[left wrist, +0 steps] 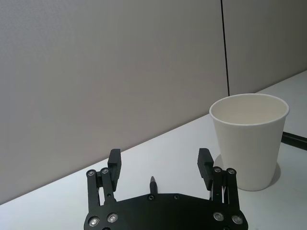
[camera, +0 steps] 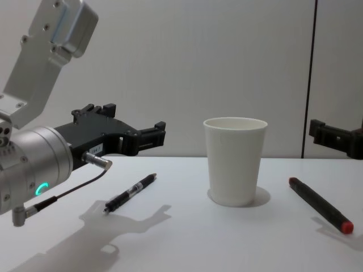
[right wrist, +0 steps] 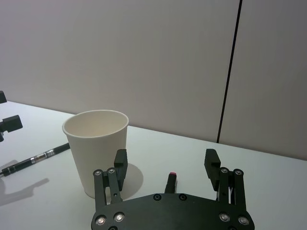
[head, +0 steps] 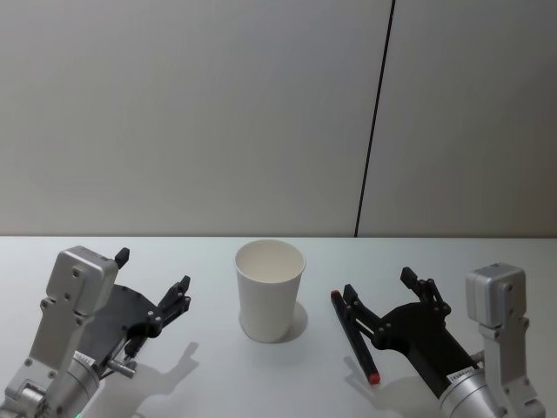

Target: Place the pen into the pen holder.

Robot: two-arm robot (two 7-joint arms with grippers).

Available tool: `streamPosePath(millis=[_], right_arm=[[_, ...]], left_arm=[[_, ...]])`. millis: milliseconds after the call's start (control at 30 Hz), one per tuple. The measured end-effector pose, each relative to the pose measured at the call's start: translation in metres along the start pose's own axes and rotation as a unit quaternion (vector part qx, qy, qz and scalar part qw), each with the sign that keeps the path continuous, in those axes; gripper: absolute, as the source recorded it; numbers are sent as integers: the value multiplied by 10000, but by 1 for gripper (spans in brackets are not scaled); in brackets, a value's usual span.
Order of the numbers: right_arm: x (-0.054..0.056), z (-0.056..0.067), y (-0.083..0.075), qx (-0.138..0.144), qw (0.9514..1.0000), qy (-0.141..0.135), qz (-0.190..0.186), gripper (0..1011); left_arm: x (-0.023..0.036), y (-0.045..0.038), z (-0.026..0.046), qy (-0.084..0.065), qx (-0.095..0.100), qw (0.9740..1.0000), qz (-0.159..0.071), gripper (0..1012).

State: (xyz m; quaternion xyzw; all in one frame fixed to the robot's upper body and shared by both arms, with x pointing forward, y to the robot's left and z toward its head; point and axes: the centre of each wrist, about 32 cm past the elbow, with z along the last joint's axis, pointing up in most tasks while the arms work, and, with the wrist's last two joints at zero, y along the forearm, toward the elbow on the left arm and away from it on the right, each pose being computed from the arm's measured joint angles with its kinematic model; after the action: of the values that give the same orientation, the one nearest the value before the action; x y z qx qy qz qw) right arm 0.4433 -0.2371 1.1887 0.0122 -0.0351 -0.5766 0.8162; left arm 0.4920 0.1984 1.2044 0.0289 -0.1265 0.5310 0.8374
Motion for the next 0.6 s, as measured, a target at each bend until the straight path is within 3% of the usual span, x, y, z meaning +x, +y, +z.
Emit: streamPosePath(millis=[600], right_arm=[[0, 0, 0, 0, 10000, 0, 0, 1001]], left_arm=[[0, 0, 0, 0, 0, 10000, 0, 1003]])
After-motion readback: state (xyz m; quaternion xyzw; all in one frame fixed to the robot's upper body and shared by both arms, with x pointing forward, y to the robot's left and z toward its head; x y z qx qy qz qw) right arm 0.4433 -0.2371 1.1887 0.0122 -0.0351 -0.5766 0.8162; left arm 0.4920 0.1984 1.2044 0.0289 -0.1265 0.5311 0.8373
